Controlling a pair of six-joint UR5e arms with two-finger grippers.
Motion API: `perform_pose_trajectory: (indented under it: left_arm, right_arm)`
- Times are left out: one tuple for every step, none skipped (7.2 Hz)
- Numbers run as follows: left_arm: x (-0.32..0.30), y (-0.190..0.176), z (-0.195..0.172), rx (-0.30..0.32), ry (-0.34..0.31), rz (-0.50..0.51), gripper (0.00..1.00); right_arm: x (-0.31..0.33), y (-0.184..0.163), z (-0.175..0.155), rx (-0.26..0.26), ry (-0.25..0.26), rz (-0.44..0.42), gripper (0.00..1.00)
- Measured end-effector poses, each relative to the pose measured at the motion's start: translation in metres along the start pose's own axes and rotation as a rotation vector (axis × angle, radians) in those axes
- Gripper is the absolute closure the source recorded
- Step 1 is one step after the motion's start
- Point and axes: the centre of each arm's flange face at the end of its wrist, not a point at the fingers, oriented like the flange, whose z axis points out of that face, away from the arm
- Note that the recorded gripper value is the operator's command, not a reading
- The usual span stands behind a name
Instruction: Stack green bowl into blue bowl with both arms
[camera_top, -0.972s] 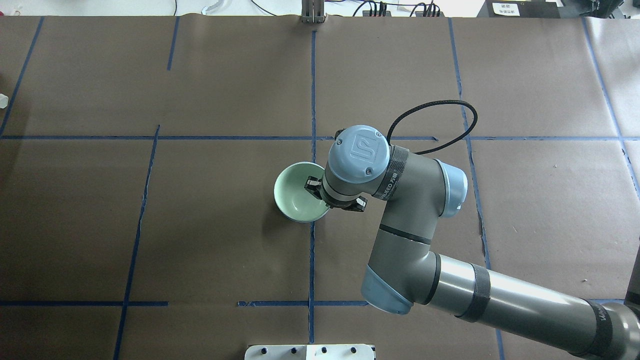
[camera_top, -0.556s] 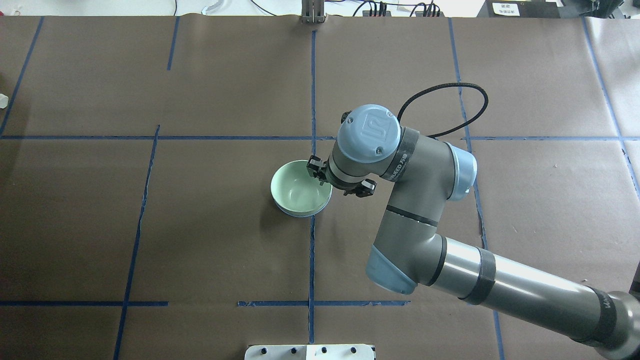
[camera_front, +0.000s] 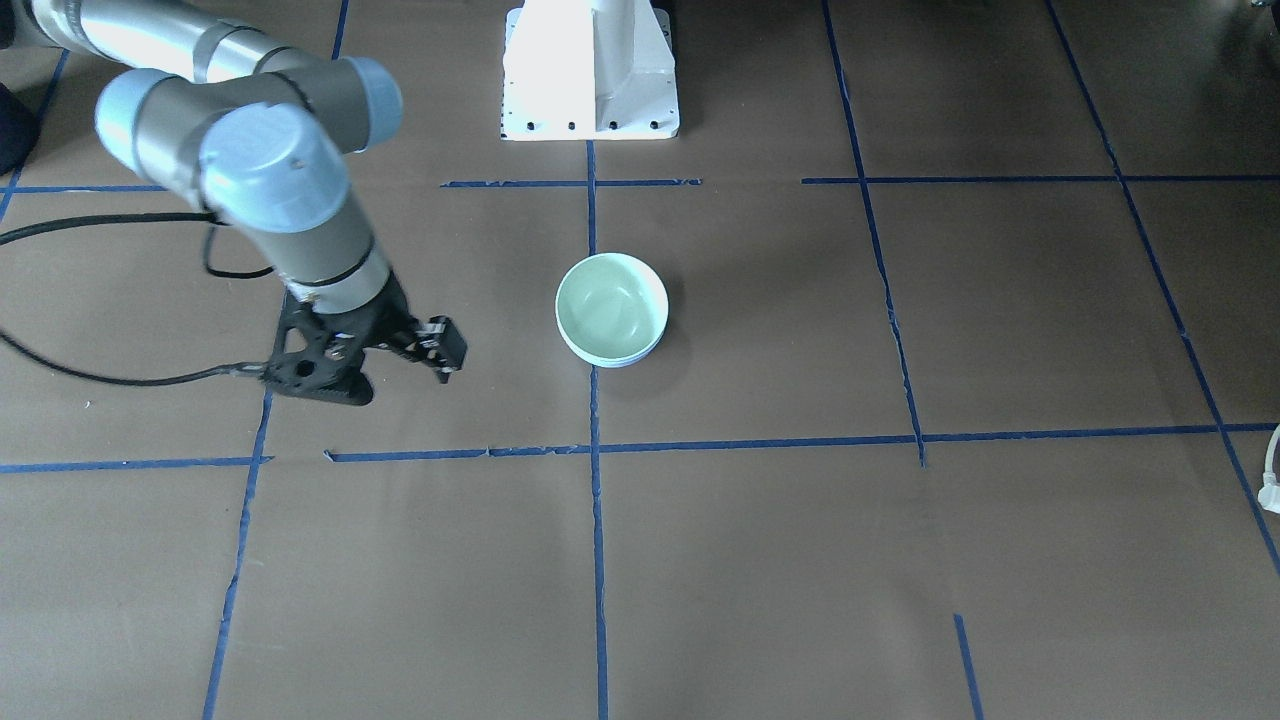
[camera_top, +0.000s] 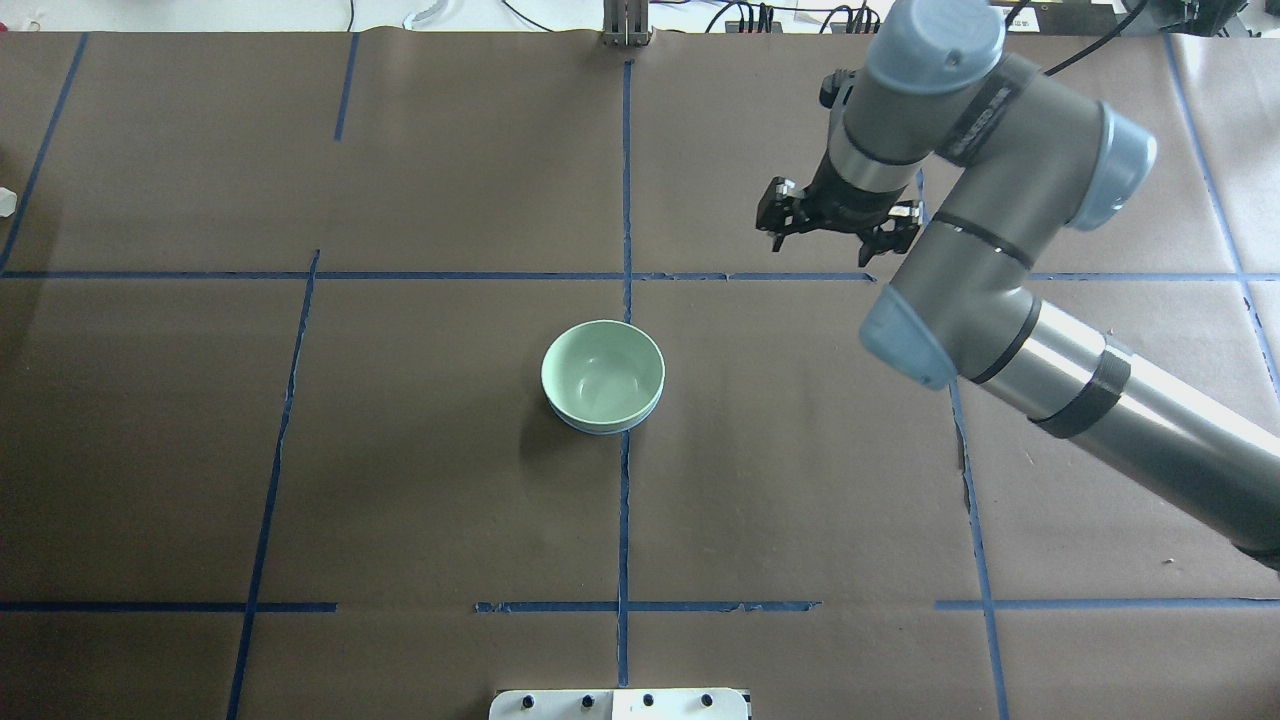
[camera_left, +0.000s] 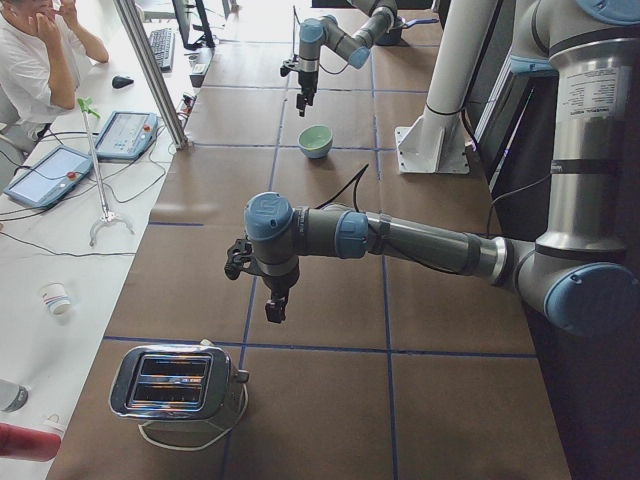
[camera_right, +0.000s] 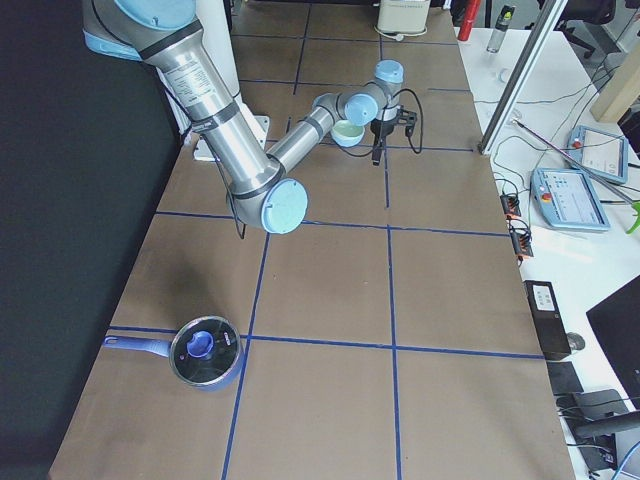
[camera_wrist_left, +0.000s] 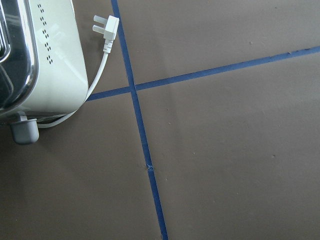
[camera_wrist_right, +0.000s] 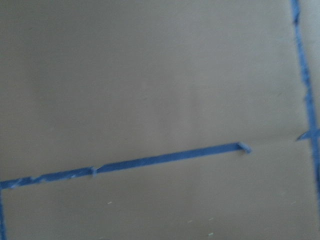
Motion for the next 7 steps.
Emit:
perform_pose_trajectory:
  left_arm:
    - [-0.006, 0.006, 0.006, -0.011, -0.001, -0.015, 0.00]
    - [-0.010, 0.009, 0.009, -0.006, -0.014, 0.004, 0.00]
    - [-0.015, 0.013, 0.013, 0.003, -0.033, 0.060, 0.00]
    - [-0.021, 0.020, 0.019, -0.006, -0.038, 0.102, 0.00]
    - [-0.027, 0.030, 0.026, -0.030, -0.037, 0.104, 0.00]
    - [-0.034, 0.041, 0.032, -0.055, -0.035, 0.087, 0.00]
    - [-0.037, 0.046, 0.034, -0.065, -0.037, 0.058, 0.00]
  right_arm:
    - [0.063, -0.035, -0.018, -0.015, 0.031, -0.079, 0.00]
    - [0.135, -0.060, -0.032, -0.035, 0.048, -0.154, 0.00]
    - [0.215, -0.071, -0.040, -0.057, 0.047, -0.218, 0.00]
    - [0.294, -0.069, -0.046, -0.074, 0.039, -0.270, 0.00]
    - [0.374, -0.056, -0.049, -0.087, 0.040, -0.313, 0.00]
    - [0.447, -0.034, -0.052, -0.097, 0.044, -0.335, 0.00]
    - [0.502, -0.006, -0.053, -0.105, 0.046, -0.321, 0.00]
